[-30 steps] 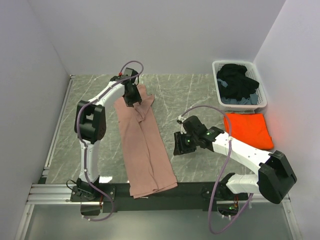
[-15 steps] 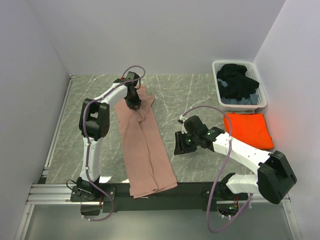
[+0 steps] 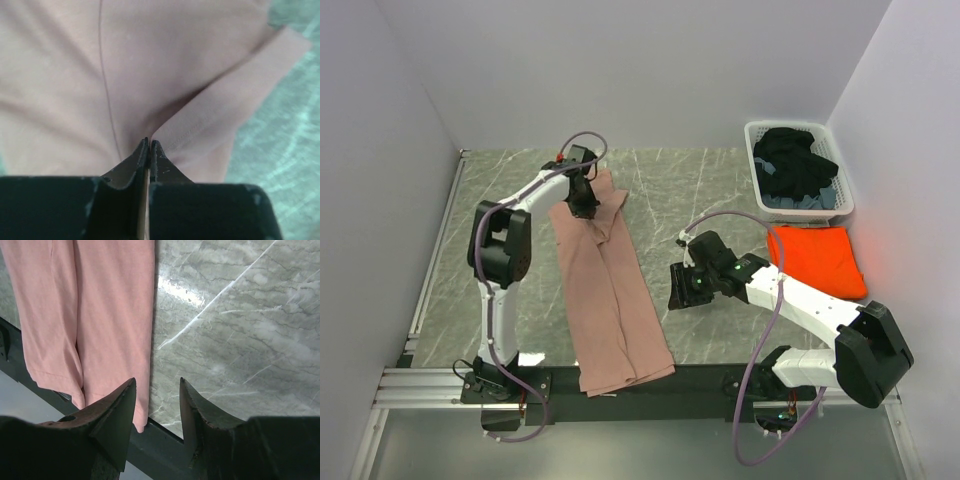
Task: Fold and stack the t-shirts
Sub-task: Fold the tshirt
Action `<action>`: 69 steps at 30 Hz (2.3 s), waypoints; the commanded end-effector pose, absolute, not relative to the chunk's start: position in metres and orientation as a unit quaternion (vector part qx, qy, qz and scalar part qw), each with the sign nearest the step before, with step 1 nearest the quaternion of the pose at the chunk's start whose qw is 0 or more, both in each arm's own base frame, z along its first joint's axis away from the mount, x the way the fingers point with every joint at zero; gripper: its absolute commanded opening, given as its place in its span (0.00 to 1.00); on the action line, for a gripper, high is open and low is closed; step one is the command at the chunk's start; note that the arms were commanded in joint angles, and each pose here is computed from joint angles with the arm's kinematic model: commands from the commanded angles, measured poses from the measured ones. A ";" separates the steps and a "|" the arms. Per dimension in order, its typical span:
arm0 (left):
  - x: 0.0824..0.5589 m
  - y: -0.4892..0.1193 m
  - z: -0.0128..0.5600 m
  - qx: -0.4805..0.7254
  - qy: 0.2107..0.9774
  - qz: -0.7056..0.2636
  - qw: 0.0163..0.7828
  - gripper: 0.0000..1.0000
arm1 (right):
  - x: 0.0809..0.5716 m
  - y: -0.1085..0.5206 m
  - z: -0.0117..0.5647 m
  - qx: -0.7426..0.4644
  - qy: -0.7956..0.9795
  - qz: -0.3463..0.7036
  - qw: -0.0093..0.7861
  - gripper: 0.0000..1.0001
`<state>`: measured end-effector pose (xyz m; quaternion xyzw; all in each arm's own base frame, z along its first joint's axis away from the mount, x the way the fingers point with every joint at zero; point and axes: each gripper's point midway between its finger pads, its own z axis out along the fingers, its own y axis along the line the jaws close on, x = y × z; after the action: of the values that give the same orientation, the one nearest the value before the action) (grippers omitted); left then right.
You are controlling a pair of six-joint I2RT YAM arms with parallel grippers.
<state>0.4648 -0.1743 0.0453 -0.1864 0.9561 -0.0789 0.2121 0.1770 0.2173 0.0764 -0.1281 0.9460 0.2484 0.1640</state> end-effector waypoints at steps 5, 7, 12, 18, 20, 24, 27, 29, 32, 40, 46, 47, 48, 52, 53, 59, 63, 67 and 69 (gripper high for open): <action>0.469 -0.169 0.114 -0.224 0.919 -0.116 0.302 0.06 | 0.182 0.214 0.081 -0.129 0.942 0.249 0.183 0.47; 0.464 -0.163 0.113 -0.239 0.913 -0.110 0.311 0.06 | 0.182 0.213 0.081 -0.128 0.942 0.248 0.184 0.47; 0.451 -0.151 0.105 -0.272 0.902 -0.101 0.320 0.06 | 0.182 0.212 0.079 -0.129 0.943 0.248 0.182 0.47; 0.432 -0.139 0.081 -0.298 0.896 -0.087 0.318 0.08 | 0.180 0.212 0.076 -0.131 0.943 0.247 0.180 0.47; 0.427 -0.137 0.073 -0.301 0.897 -0.080 0.313 0.08 | 0.180 0.211 0.074 -0.130 0.944 0.246 0.178 0.47; 0.422 -0.132 0.064 -0.304 0.900 -0.065 0.305 0.09 | 0.180 0.212 0.074 -0.131 0.944 0.246 0.177 0.47; 0.427 -0.128 0.074 -0.303 0.895 -0.060 0.323 0.16 | 0.181 0.210 0.074 -0.129 0.945 0.242 0.178 0.47; 0.427 -0.125 0.075 -0.302 0.895 -0.051 0.325 0.17 | 0.181 0.210 0.073 -0.130 0.945 0.241 0.179 0.47; 0.434 -0.123 0.088 -0.303 0.889 -0.046 0.340 0.15 | 0.181 0.209 0.073 -0.129 0.946 0.238 0.179 0.47; 0.440 -0.130 0.096 -0.301 0.887 -0.039 0.348 0.16 | 0.184 0.208 0.075 -0.129 0.945 0.236 0.185 0.47; 0.431 -0.136 0.124 -0.275 0.867 -0.014 0.416 0.15 | 0.184 0.205 0.073 -0.128 0.946 0.231 0.187 0.47; 0.433 -0.140 0.122 -0.268 0.871 -0.020 0.412 0.15 | 0.183 0.206 0.072 -0.128 0.946 0.232 0.185 0.47; 0.438 -0.144 0.126 -0.260 0.872 -0.024 0.413 0.15 | 0.184 0.205 0.071 -0.127 0.947 0.231 0.185 0.47; 0.446 -0.168 0.111 -0.233 0.889 -0.036 0.394 0.15 | 0.185 0.206 0.073 -0.127 0.946 0.231 0.188 0.47; 0.445 -0.176 0.100 -0.226 0.894 -0.036 0.385 0.15 | 0.185 0.205 0.074 -0.126 0.946 0.231 0.190 0.47; 0.441 -0.198 0.083 -0.206 0.909 -0.046 0.360 0.16 | 0.184 0.202 0.072 -0.126 0.947 0.226 0.190 0.47; 0.432 -0.195 0.075 -0.223 0.912 -0.032 0.343 0.16 | 0.184 0.203 0.072 -0.125 0.947 0.228 0.188 0.47; 0.424 -0.190 0.074 -0.235 0.912 -0.027 0.336 0.16 | 0.185 0.203 0.073 -0.126 0.946 0.229 0.190 0.47; 0.420 -0.191 0.073 -0.236 0.913 -0.030 0.330 0.16 | 0.185 0.203 0.072 -0.126 0.947 0.228 0.189 0.47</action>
<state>0.4205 -0.1895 0.0555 -0.2189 0.9204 -0.0150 0.3236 0.1791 0.2043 0.0674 -0.1237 0.9505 0.2281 0.1711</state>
